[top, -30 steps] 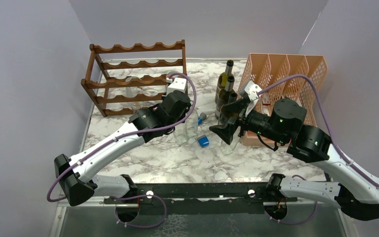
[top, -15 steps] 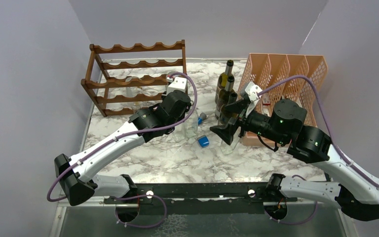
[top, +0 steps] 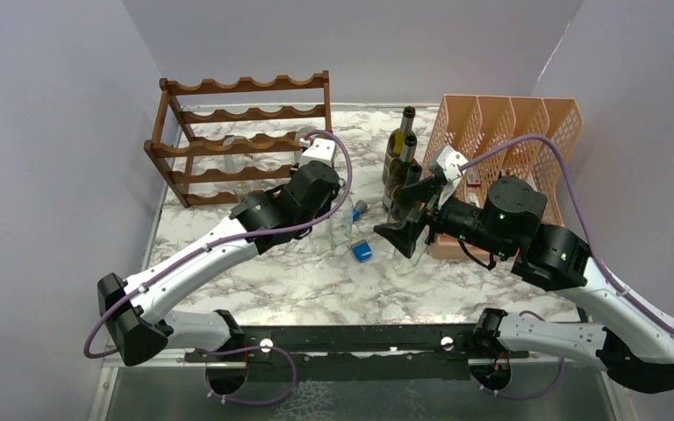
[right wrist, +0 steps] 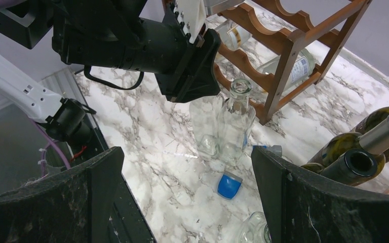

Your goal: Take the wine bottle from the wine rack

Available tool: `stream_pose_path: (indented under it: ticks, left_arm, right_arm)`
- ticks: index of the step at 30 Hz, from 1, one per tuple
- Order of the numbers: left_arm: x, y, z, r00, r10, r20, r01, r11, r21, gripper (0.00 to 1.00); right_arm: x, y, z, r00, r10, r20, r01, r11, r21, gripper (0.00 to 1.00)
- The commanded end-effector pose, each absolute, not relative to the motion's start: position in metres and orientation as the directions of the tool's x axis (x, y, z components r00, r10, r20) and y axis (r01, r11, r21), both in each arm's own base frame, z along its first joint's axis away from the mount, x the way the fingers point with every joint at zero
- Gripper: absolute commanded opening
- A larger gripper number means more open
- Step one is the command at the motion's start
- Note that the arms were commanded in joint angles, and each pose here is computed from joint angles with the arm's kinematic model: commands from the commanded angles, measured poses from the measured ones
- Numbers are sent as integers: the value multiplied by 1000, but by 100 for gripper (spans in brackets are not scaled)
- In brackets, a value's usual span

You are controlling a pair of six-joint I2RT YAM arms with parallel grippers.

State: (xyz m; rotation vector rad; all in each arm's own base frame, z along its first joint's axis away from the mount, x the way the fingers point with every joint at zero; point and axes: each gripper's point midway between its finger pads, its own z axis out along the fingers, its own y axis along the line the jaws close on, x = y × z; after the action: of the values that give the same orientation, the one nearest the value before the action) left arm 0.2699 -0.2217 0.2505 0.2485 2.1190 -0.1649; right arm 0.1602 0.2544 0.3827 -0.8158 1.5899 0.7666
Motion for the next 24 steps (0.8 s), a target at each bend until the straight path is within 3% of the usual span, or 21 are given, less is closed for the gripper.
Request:
stream_pose_path:
  ticks: [1,6,13,24]
  left_arm:
    - [271,-230,264,-477,77,-875,269,961,-62,16]
    - [268,-226,265,-473,64,-879,266,961,-74,46]
    - [260,-221,282,-453,55,-890,294,951,-91,98]
    - [264,-219,363,-317,24,-948,358,929,-96,99]
  right_arm:
    - [161,252,383,-115,-96,-989,-831,555,43,100]
    - [160,251,385,-113,-94,-989,-829,557,42,100]
    - [169,251,379,-128,-115,-985,-806,591,36,100]
    - [227,245,390,-170,-179,-969,-595,803,-44,100]
